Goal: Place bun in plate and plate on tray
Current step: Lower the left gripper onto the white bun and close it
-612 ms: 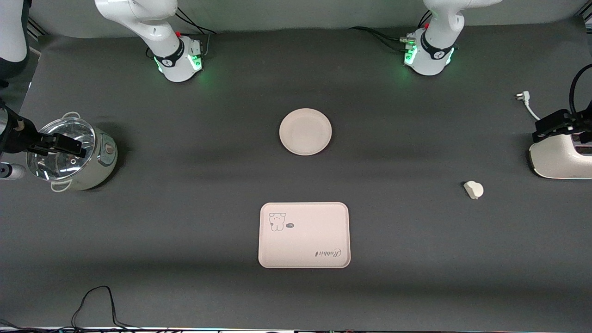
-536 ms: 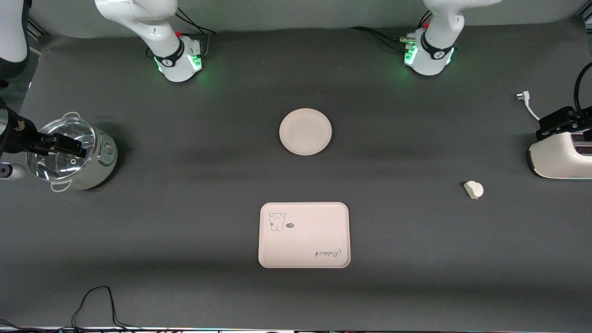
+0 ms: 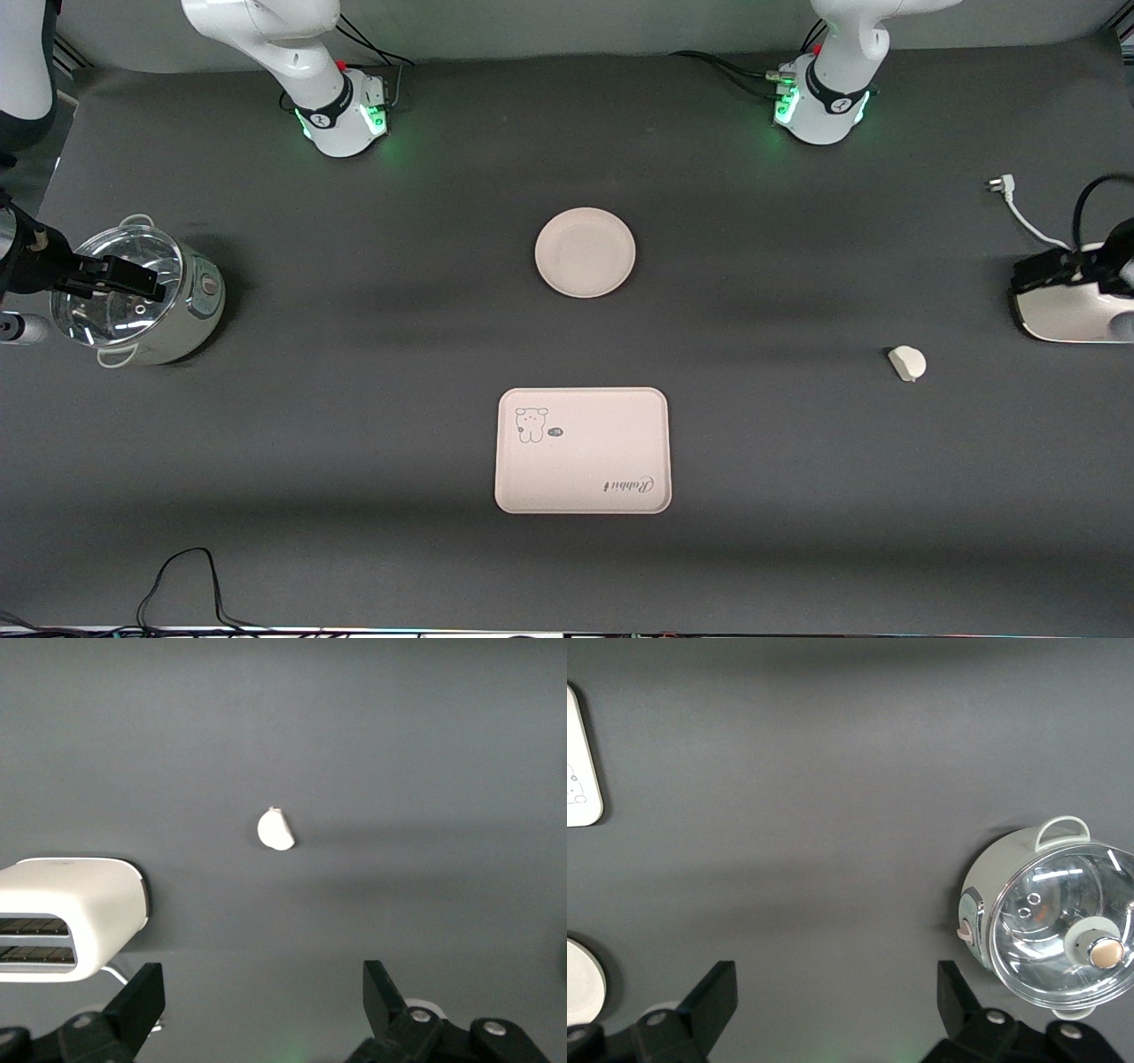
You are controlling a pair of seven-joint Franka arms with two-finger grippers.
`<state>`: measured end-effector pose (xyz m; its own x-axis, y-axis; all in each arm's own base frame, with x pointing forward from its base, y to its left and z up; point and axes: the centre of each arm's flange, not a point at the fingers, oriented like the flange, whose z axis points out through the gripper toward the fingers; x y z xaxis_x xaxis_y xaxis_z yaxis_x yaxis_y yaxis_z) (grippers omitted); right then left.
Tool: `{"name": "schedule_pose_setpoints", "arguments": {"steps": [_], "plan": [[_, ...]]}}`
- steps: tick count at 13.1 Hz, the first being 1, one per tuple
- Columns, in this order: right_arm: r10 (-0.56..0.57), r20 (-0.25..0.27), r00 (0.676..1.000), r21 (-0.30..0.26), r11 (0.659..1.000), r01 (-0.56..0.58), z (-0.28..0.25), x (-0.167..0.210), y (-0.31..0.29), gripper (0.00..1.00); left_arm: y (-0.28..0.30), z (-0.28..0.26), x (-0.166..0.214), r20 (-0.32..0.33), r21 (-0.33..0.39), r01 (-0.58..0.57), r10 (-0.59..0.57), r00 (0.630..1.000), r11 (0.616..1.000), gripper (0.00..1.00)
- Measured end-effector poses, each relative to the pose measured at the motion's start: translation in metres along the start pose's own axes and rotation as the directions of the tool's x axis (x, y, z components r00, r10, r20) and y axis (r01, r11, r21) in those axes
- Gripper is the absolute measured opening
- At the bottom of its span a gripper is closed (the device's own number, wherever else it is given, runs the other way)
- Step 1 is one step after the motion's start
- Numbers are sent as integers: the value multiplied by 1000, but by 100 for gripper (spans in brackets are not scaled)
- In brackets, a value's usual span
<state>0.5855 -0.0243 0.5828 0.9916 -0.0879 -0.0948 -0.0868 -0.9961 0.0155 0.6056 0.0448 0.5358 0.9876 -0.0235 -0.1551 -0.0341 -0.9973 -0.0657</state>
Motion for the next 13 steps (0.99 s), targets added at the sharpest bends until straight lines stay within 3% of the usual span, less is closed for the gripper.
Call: {"name": "schedule_pose_setpoints", "arguments": {"steps": [3,7,13], "plan": [[0,0,1000,0,1000,0,0,0,0,100,-5,108,22,29,9,0,0,1000,1000,99],[0,-2,1000,0,1000,0,-1,-1,0,100,-29,237,10,-54,9,40,-40,998,999,100],[0,-16,1000,2,1000,0,-10,-6,1,100,-8,332,7,-106,-31,88,-90,990,996,100]]}}
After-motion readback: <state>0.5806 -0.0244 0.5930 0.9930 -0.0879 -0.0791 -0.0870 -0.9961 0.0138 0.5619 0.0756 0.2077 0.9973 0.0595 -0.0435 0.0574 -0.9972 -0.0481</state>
